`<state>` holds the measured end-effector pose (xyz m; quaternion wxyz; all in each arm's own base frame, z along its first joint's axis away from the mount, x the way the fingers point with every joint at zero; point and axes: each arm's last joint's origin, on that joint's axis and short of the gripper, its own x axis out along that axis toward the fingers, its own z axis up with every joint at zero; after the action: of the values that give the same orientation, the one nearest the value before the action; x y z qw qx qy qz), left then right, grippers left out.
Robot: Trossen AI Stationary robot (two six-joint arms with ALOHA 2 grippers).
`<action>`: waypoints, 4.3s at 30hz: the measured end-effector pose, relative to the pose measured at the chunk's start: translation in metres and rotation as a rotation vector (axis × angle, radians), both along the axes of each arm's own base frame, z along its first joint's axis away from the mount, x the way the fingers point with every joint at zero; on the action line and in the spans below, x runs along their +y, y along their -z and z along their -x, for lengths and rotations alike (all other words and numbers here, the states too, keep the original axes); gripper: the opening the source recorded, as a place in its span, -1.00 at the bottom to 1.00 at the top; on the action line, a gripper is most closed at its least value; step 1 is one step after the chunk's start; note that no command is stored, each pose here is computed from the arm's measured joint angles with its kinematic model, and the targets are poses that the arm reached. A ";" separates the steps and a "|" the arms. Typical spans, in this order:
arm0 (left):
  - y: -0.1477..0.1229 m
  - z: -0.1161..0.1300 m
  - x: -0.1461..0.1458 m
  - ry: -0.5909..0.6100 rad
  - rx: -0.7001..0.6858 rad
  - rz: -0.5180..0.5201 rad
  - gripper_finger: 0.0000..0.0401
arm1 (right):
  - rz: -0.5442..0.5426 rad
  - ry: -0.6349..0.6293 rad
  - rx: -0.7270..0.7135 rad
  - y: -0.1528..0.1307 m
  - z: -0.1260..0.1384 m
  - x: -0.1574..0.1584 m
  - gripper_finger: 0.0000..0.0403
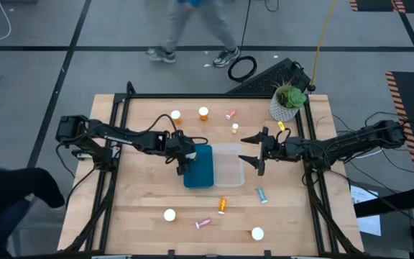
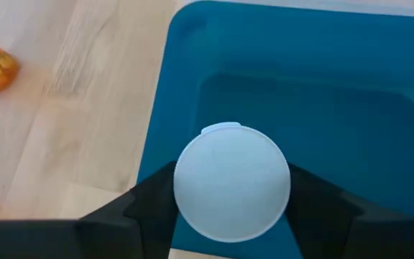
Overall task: Pick and place medicine bottles into bin by pill shape (circle, oval)
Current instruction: Put the large orange pill bottle into the blue transparent bin
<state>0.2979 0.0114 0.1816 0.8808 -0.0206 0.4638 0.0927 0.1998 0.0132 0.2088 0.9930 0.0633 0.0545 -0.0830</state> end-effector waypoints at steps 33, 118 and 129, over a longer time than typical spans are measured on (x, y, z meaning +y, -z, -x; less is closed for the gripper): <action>-0.072 0.026 0.012 -0.012 -0.263 -0.090 0.09 | -0.096 0.012 0.002 -0.004 -0.002 0.000 0.58; -0.057 0.042 0.054 -0.088 -0.186 -0.020 0.04 | -0.033 0.164 0.641 0.026 -0.194 -0.212 0.69; -0.060 0.040 0.054 -0.075 -0.221 -0.039 0.04 | -0.041 0.184 0.660 0.044 -0.200 -0.212 0.68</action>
<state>0.2579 0.0659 0.2414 0.9228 -0.0310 0.3608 0.1315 0.3998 -0.1987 0.1646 0.9088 0.0577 0.3685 -0.1872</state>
